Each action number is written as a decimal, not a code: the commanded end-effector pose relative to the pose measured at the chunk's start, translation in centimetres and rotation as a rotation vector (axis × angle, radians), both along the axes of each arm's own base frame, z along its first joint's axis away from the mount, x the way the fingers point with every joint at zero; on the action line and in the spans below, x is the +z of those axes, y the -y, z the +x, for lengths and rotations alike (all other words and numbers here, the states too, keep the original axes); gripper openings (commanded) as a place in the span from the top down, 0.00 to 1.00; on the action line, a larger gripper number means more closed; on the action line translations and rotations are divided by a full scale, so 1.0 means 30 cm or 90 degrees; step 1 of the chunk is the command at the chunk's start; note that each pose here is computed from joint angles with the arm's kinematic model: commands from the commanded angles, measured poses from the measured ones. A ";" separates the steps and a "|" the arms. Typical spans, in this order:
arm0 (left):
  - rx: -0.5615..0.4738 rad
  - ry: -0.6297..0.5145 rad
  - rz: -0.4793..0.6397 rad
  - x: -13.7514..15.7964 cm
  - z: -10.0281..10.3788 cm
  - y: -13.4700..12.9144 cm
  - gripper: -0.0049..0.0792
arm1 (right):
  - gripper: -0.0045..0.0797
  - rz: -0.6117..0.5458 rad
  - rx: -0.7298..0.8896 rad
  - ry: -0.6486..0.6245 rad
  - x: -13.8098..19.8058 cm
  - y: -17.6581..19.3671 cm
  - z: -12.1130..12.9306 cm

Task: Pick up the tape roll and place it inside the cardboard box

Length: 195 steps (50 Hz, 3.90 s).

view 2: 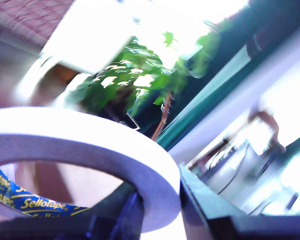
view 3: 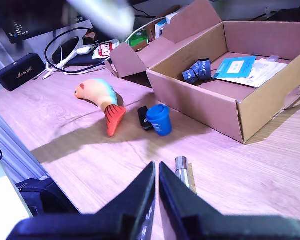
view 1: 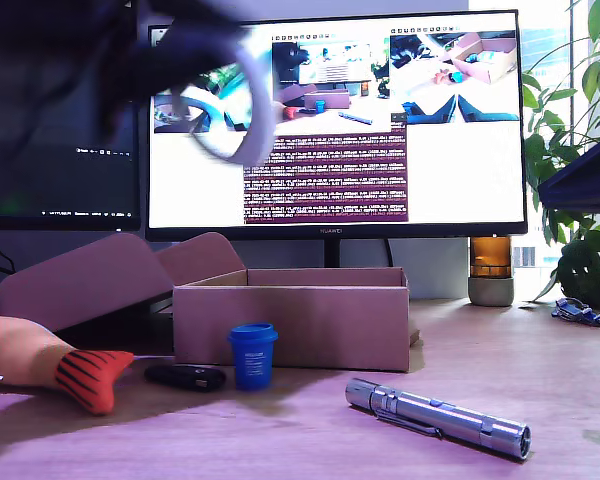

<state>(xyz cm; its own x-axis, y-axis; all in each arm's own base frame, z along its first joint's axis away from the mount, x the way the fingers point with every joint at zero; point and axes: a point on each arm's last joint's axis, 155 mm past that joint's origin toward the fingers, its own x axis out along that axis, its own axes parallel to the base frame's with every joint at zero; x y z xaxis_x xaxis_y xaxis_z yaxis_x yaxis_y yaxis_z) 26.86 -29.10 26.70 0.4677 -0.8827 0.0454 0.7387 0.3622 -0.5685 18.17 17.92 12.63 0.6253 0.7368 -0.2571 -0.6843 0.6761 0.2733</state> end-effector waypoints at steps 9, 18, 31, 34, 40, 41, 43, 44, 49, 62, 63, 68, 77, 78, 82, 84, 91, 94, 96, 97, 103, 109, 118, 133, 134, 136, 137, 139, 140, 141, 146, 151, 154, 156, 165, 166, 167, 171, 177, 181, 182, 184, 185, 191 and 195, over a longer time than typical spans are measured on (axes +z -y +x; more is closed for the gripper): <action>0.004 0.162 0.227 -0.054 0.080 0.093 0.97 | 0.96 -0.001 0.003 0.001 -0.006 -0.003 -0.002; -0.017 0.172 0.297 -0.121 0.163 0.157 0.97 | 0.96 -0.001 0.003 0.001 -0.006 -0.003 -0.002; -0.063 0.121 0.403 -0.241 0.265 0.235 0.97 | 0.96 -0.001 0.003 0.001 -0.006 -0.003 -0.002; -0.077 0.104 0.429 -0.275 0.283 0.246 0.97 | 0.96 -0.001 0.003 0.001 -0.006 -0.003 -0.002; -0.100 0.064 0.475 -0.336 0.317 0.260 0.97 | 0.96 -0.001 0.003 0.001 -0.006 -0.003 -0.002; -0.104 0.058 0.482 -0.344 0.322 0.261 0.97 | 0.96 -0.001 0.003 0.001 -0.006 -0.003 -0.002; -0.113 0.047 0.499 -0.366 0.328 0.262 0.97 | 0.96 -0.001 0.003 0.001 -0.006 -0.003 -0.002; -0.117 0.043 0.505 -0.373 0.334 0.266 0.97 | 0.96 -0.001 0.003 0.001 -0.006 -0.003 -0.002; -0.126 0.015 0.551 -0.421 0.359 0.262 0.97 | 0.96 -0.001 0.003 0.001 -0.006 -0.003 -0.002; -0.154 -0.026 0.640 -0.535 0.392 0.249 0.97 | 0.96 -0.001 0.003 0.001 -0.006 -0.003 -0.002; -0.155 -0.028 0.641 -0.540 0.392 0.249 0.97 | 0.96 -0.001 0.003 0.001 -0.006 -0.003 -0.002; -0.159 -0.041 0.648 -0.572 0.391 0.244 0.97 | 0.96 -0.001 0.003 0.001 -0.006 -0.003 -0.002; -0.161 -0.055 0.655 -0.600 0.394 0.231 0.95 | 0.96 -0.001 0.003 0.001 -0.006 -0.003 -0.002; -0.159 -0.054 0.656 -0.599 0.397 0.230 0.94 | 0.96 -0.001 0.003 0.001 -0.006 -0.003 -0.002; -0.150 -0.050 0.658 -0.597 0.408 0.227 0.87 | 0.96 -0.001 0.003 0.001 -0.006 -0.003 -0.002; -0.149 -0.049 0.659 -0.597 0.410 0.227 0.81 | 0.96 -0.001 0.003 0.001 -0.006 -0.003 -0.002; -0.149 -0.052 0.661 -0.599 0.408 0.224 0.49 | 0.96 -0.001 0.003 0.000 -0.006 -0.003 -0.002; -0.149 -0.051 0.661 -0.599 0.409 0.224 0.38 | 0.96 -0.001 0.003 0.001 -0.006 -0.003 -0.002; -0.149 -0.051 0.661 -0.599 0.409 0.224 0.35 | 0.96 -0.001 0.003 0.001 -0.006 -0.003 -0.002; -0.149 -0.051 0.661 -0.599 0.409 0.224 0.34 | 0.96 -0.001 0.003 0.001 -0.006 -0.003 -0.002; -0.146 -0.053 0.664 -0.601 0.410 0.220 0.35 | 0.96 -0.001 0.003 0.001 -0.006 -0.003 -0.002; -0.142 -0.056 0.665 -0.600 0.412 0.218 0.35 | 0.96 -0.001 0.003 0.001 -0.006 -0.003 -0.002; -0.134 -0.061 0.680 -0.599 0.413 0.201 0.60 | 0.96 -0.001 0.003 0.001 -0.007 -0.003 -0.002; -0.119 -0.031 0.658 -0.464 0.399 0.194 0.96 | 0.96 -0.010 -0.036 0.007 -0.009 0.024 0.026; -0.117 -0.027 0.655 -0.449 0.397 0.194 0.96 | 0.96 -0.011 -0.039 0.007 -0.009 0.026 0.028; -0.110 -0.021 0.646 -0.415 0.395 0.192 0.96 | 0.96 -0.015 -0.053 0.010 -0.010 0.037 0.039; -0.106 -0.016 0.641 -0.391 0.392 0.191 0.96 | 0.96 -0.017 -0.057 0.012 -0.010 0.040 0.042; -0.098 -0.011 0.632 -0.355 0.389 0.188 0.96 | 0.96 -0.023 -0.075 0.017 -0.011 0.054 0.055; -0.092 -0.007 0.625 -0.331 0.387 0.185 0.96 | 0.96 -0.029 -0.081 0.022 -0.011 0.061 0.060; -0.089 -0.002 0.621 -0.312 0.384 0.184 0.96 | 0.96 -0.032 -0.086 0.024 -0.012 0.065 0.064; -0.069 0.021 0.598 -0.213 0.374 0.166 0.96 | 0.96 -0.055 -0.118 0.042 -0.014 0.098 0.090; -0.047 0.042 0.580 -0.131 0.371 0.129 0.96 | 0.96 -0.072 -0.166 0.055 -0.011 0.148 0.125; -0.035 0.050 0.572 -0.099 0.370 0.108 0.96 | 0.96 -0.075 -0.195 0.058 -0.009 0.181 0.144; -0.028 0.054 0.568 -0.083 0.366 0.093 0.96 | 0.96 -0.080 -0.213 0.059 -0.009 0.203 0.155; 0.003 0.043 0.556 -0.068 0.361 0.016 0.96 | 0.96 -0.086 -0.322 0.057 -0.005 0.341 0.213; 0.006 0.040 0.553 -0.069 0.360 0.010 0.96 | 0.96 -0.085 -0.330 0.055 -0.005 0.353 0.217; 0.008 0.039 0.551 -0.072 0.359 0.005 0.96 | 0.96 -0.084 -0.336 0.055 -0.004 0.362 0.220; 0.019 0.038 0.542 -0.082 0.353 -0.017 0.96 | 0.96 -0.073 -0.372 0.050 0.000 0.412 0.231; 0.033 0.035 0.526 -0.097 0.323 -0.049 0.96 | 0.96 -0.070 -0.417 0.051 0.007 0.474 0.240; 0.046 0.035 0.509 -0.107 0.301 -0.067 0.96 | 0.96 -0.075 -0.442 0.066 0.022 0.511 0.245; 0.049 0.035 0.506 -0.112 0.294 -0.074 0.96 | 0.96 -0.078 -0.446 0.071 0.027 0.517 0.246; 0.056 0.040 0.499 -0.116 0.284 -0.086 0.96 | 0.96 -0.079 -0.450 0.082 0.038 0.525 0.246; 0.059 0.043 0.497 -0.119 0.278 -0.094 0.96 | 0.96 -0.081 -0.451 0.088 0.044 0.527 0.246; 0.077 0.056 0.480 -0.130 0.236 -0.139 0.96 | 0.96 -0.085 -0.448 0.123 0.079 0.527 0.242; 0.102 0.057 0.464 -0.138 0.219 -0.181 0.96 | 0.96 -0.090 -0.448 0.140 0.095 0.528 0.238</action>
<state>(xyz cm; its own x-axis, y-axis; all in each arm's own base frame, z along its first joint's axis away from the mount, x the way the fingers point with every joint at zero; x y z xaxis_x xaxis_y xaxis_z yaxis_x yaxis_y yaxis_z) 33.60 -24.51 24.38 0.6126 -0.6424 -0.4605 0.6972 0.7137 -0.0682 25.31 2.10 15.50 0.9833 0.1142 -0.1415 -0.1057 0.9922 0.0662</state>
